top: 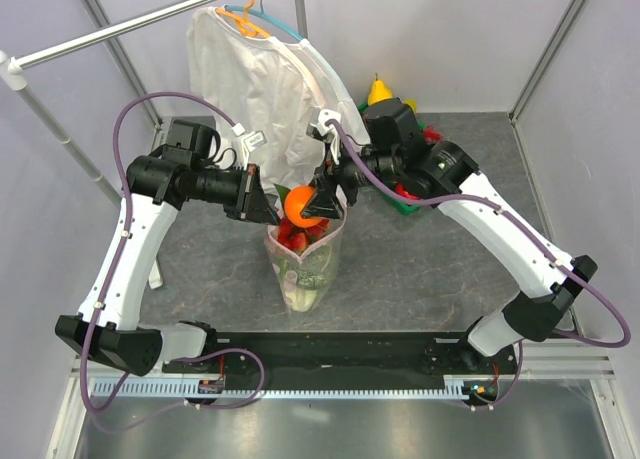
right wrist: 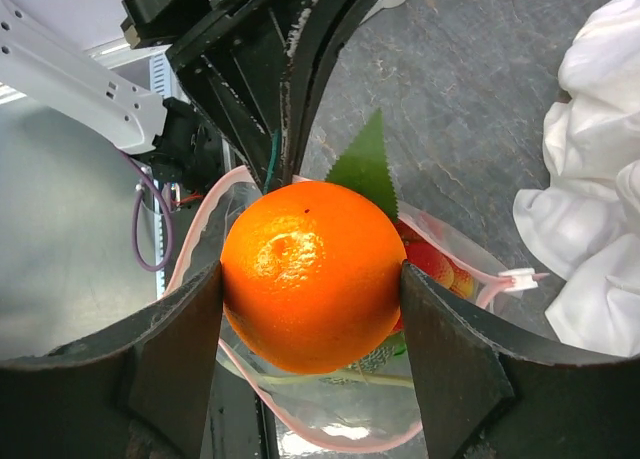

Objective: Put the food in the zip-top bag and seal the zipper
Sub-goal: Place the fake fruit in the zipper food storage bag.

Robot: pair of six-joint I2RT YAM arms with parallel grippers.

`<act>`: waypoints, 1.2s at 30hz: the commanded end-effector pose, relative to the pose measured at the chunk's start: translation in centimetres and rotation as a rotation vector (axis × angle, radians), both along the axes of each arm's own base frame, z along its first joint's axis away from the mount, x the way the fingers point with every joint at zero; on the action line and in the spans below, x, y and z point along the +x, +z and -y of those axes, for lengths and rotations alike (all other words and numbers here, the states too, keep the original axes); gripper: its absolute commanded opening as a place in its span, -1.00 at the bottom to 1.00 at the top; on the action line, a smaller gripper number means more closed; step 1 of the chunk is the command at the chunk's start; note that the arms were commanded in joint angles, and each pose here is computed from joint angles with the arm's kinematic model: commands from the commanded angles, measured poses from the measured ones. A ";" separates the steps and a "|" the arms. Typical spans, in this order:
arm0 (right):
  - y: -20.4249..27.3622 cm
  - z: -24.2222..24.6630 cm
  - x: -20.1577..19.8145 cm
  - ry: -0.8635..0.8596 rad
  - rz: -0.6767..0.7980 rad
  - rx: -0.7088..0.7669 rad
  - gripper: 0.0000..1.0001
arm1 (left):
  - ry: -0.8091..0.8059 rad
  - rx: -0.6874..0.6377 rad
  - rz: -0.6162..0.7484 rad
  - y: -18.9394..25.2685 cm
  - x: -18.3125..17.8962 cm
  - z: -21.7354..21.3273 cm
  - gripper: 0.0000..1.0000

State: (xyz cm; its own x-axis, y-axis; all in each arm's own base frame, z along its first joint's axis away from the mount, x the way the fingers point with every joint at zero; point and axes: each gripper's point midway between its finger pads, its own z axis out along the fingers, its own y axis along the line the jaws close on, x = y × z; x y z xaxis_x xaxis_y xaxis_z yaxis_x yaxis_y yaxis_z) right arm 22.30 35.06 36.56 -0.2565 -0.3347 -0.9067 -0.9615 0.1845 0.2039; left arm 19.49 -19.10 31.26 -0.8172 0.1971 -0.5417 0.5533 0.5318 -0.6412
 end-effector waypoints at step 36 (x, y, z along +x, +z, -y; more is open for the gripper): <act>0.1 0.3 -4.6 0.101 0.219 -0.239 0.96 | -0.033 -0.083 0.020 1.6 -1.7 0.4 -0.96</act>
State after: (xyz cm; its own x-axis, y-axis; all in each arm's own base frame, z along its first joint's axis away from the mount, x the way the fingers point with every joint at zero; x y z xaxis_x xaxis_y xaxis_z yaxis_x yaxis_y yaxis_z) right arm 17.34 36.26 31.65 -0.1089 -0.6299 -0.7690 -0.9939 0.0832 0.0726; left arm 18.49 -19.33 31.66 -0.8165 0.1970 -0.5428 0.5608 0.4942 -0.6643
